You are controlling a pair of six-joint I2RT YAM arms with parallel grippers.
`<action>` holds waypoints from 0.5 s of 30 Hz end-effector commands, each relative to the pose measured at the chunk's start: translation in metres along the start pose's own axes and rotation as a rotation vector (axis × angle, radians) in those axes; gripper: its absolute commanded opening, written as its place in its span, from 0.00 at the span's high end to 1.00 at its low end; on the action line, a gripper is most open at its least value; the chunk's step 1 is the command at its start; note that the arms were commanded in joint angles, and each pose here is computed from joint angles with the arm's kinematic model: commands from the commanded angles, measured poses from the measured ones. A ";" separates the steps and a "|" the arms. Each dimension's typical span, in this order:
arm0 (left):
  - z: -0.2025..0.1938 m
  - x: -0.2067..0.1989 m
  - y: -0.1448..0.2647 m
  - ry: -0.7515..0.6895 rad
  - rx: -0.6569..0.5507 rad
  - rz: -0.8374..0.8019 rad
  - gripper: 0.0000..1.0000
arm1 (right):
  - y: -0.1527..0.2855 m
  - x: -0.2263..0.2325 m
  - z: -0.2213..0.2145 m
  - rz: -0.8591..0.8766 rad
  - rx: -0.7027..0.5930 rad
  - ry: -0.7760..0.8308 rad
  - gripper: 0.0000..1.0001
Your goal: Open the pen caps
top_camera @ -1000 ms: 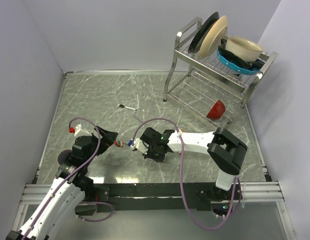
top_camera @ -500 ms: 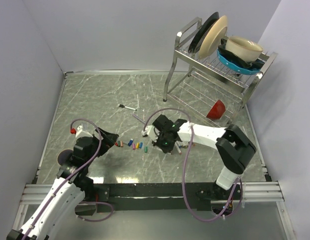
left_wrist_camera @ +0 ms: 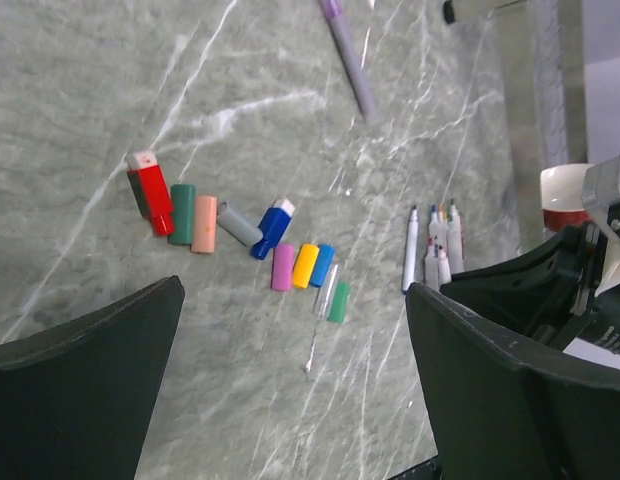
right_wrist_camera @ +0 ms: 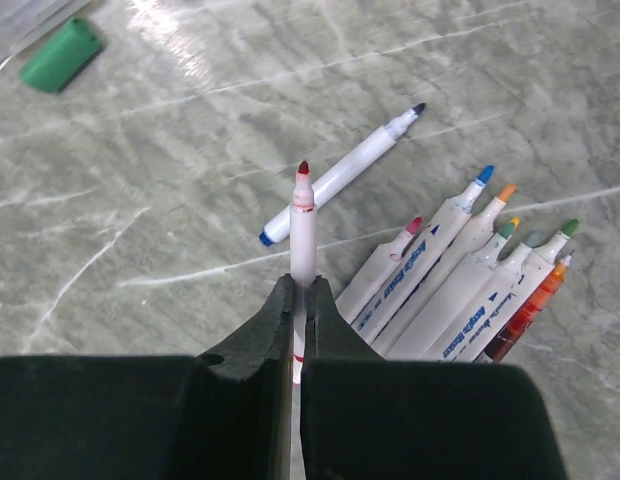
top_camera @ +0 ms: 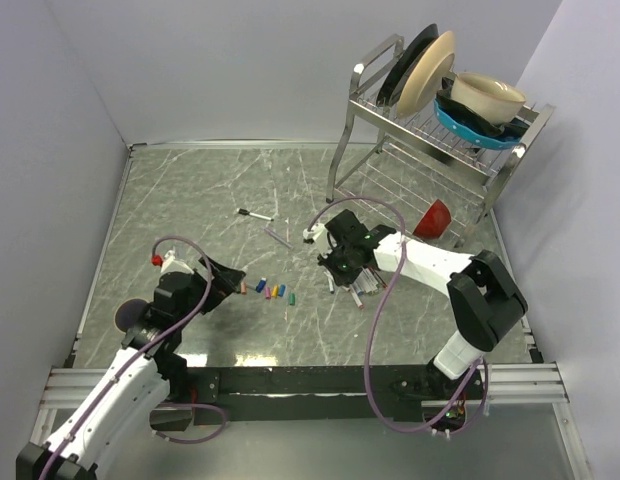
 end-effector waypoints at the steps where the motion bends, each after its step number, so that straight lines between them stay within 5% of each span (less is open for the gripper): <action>1: 0.007 -0.015 -0.006 -0.005 -0.012 -0.083 0.01 | -0.005 -0.011 0.006 -0.061 -0.030 -0.078 1.00; 15: 0.017 -0.035 -0.029 -0.008 0.030 -0.138 0.01 | -0.005 -0.018 0.009 -0.077 -0.035 -0.108 0.82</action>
Point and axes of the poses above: each gripper's point midway between its finger pads, its own y axis back along the fingers, its own x axis along the line the jaws close on, z = x × y, the point moved 5 cm from there along y, back along the fingers, and after that the axes turned 14 degrees about -y, right-handed, at the moved point
